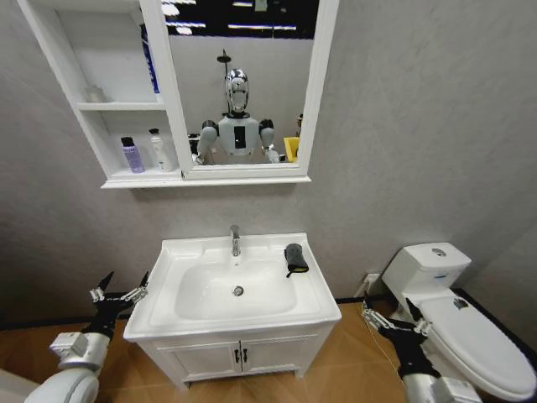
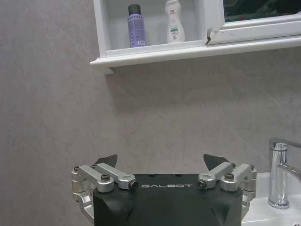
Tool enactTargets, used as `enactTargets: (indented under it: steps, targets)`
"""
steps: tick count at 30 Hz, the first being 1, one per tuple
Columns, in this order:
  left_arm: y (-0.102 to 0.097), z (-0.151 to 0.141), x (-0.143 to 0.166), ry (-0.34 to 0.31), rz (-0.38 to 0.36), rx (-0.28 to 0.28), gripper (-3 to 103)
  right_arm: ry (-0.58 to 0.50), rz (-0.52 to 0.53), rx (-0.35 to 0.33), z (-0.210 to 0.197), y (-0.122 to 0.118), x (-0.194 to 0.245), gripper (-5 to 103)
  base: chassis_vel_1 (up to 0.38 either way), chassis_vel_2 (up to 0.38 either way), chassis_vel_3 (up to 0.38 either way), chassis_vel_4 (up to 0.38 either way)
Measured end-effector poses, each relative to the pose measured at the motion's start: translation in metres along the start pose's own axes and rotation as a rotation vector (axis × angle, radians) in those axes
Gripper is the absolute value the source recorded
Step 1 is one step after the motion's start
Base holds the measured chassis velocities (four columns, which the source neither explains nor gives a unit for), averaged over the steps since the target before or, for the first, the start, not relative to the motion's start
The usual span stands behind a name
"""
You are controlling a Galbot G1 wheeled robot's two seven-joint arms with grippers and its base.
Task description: Move facial cleanser and shampoo from washbasin to cabinet, then wipe washbasin with towel.
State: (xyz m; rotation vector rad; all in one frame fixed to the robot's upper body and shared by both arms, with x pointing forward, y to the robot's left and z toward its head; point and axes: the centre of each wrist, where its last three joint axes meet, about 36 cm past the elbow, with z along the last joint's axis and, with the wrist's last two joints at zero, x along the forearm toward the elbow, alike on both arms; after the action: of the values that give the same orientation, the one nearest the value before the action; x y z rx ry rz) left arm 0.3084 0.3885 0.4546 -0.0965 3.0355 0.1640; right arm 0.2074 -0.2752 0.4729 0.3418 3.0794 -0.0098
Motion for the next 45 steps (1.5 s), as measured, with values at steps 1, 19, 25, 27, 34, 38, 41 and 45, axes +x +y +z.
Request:
enactTargets:
  steps: [1, 19, 25, 27, 34, 38, 41, 45]
  targets:
    - [0.000, 0.000, 0.000, 0.000, 0.000, 0.000, 100, 0.000, 0.000, 0.000, 0.000, 0.000, 0.000, 100, 0.000, 0.000, 0.000, 0.000]
    - [0.000, 0.000, 0.000, 0.000, 0.000, 0.000, 100, 0.015, -0.105, -0.011, 0.012, 0.015, -0.001, 100, 0.000, 0.000, 0.000, 0.000]
    - [0.000, 0.000, 0.000, 0.000, 0.000, 0.000, 100, 0.014, -0.105, -0.011, 0.012, 0.015, -0.001, 100, 0.000, 0.000, 0.000, 0.000]
    - [0.000, 0.000, 0.000, 0.000, 0.000, 0.000, 100, 0.014, -0.105, -0.011, 0.012, 0.015, -0.001, 100, 0.000, 0.000, 0.000, 0.000]
    - [0.000, 0.000, 0.000, 0.000, 0.000, 0.000, 100, 0.015, -0.105, -0.012, 0.012, 0.015, -0.001, 100, 0.022, -0.015, -0.024, 0.016]
    - [0.000, 0.000, 0.000, 0.000, 0.000, 0.000, 100, 0.015, -0.105, -0.012, 0.013, 0.015, -0.001, 100, 0.130, -0.098, -0.119, 0.109]
    - [0.000, 0.000, 0.000, 0.000, 0.000, 0.000, 100, 0.016, -0.105, -0.012, 0.013, 0.015, -0.001, 100, 0.174, -0.179, -0.159, 0.187]
    - [0.000, 0.000, 0.000, 0.000, 0.000, 0.000, 100, 0.016, -0.105, -0.012, 0.013, 0.015, -0.001, 100, 0.215, -0.201, -0.175, 0.212]
